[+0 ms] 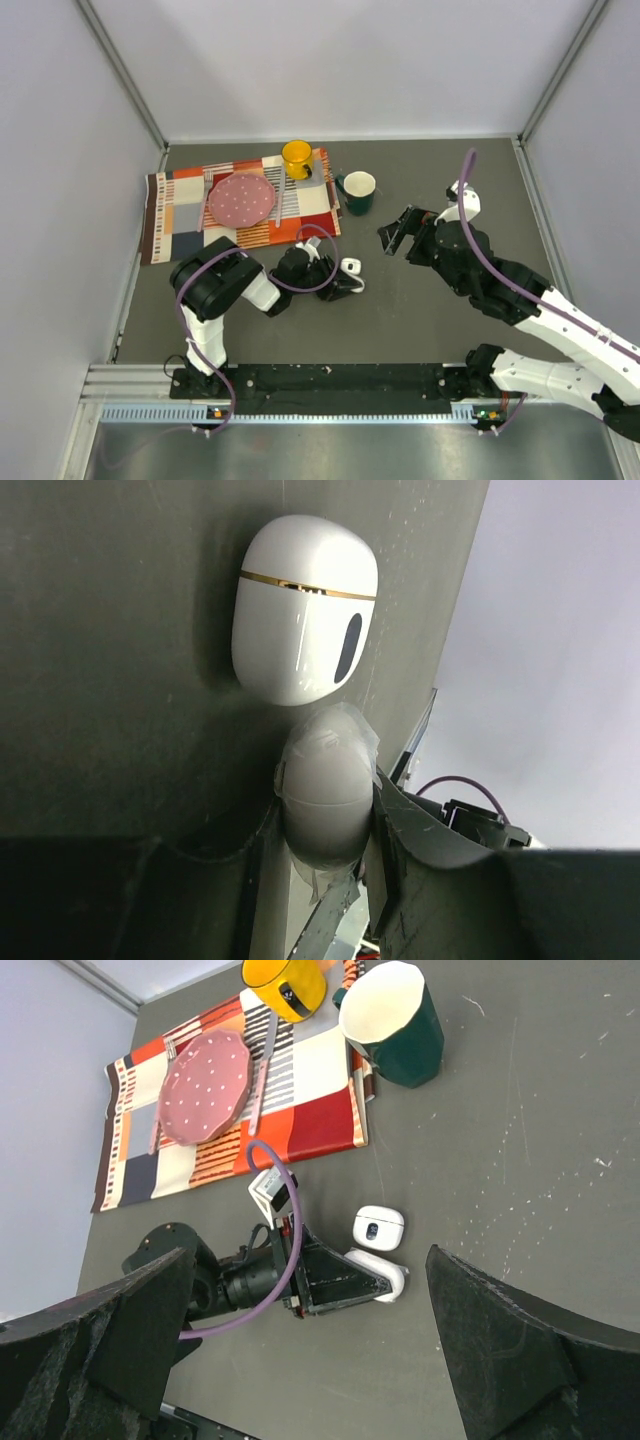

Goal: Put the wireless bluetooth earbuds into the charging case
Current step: Place the charging case at the center of the board.

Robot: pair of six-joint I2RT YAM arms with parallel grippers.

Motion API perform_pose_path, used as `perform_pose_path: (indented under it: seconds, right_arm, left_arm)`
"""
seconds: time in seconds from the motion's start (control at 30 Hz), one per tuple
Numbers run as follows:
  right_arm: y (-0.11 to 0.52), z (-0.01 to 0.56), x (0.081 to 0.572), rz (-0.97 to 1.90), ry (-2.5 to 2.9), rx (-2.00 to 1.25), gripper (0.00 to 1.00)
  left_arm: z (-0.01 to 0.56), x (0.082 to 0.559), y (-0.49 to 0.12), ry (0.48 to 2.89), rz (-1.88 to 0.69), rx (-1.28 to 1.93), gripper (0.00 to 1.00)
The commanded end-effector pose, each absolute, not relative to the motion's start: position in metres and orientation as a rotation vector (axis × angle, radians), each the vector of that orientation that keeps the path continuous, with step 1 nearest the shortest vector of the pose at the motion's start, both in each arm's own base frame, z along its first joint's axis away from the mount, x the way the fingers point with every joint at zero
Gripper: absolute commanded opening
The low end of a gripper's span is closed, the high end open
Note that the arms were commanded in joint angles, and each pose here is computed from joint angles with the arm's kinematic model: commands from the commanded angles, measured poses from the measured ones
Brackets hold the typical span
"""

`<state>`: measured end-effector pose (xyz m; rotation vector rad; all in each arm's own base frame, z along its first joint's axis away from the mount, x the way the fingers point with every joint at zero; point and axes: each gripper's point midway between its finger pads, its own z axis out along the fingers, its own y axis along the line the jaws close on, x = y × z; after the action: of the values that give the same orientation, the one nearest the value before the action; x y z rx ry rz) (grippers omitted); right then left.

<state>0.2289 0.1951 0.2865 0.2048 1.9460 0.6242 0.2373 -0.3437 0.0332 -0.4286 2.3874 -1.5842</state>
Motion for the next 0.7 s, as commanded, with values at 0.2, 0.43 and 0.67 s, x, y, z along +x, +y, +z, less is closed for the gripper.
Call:
perform_pose_path:
  seconds: [0.2, 0.43, 0.67]
  right_arm:
    - [0.189, 0.291, 0.233, 0.615, 1.915, 0.229, 0.99]
    - [0.184, 0.289, 0.231, 0.614, 1.908, 0.245, 0.99]
    - [0.183, 0.288, 0.231, 0.614, 1.909, 0.249, 0.99]
  left_arm:
    - [0.034, 0.239, -0.341, 2.399, -1.523, -0.426, 0.38]
    - [0.03, 0.233, -0.336, 2.452, -1.467, -0.378, 0.47]
    - [0.029, 0.224, -0.327, 2.493, -1.396, -0.297, 0.5]
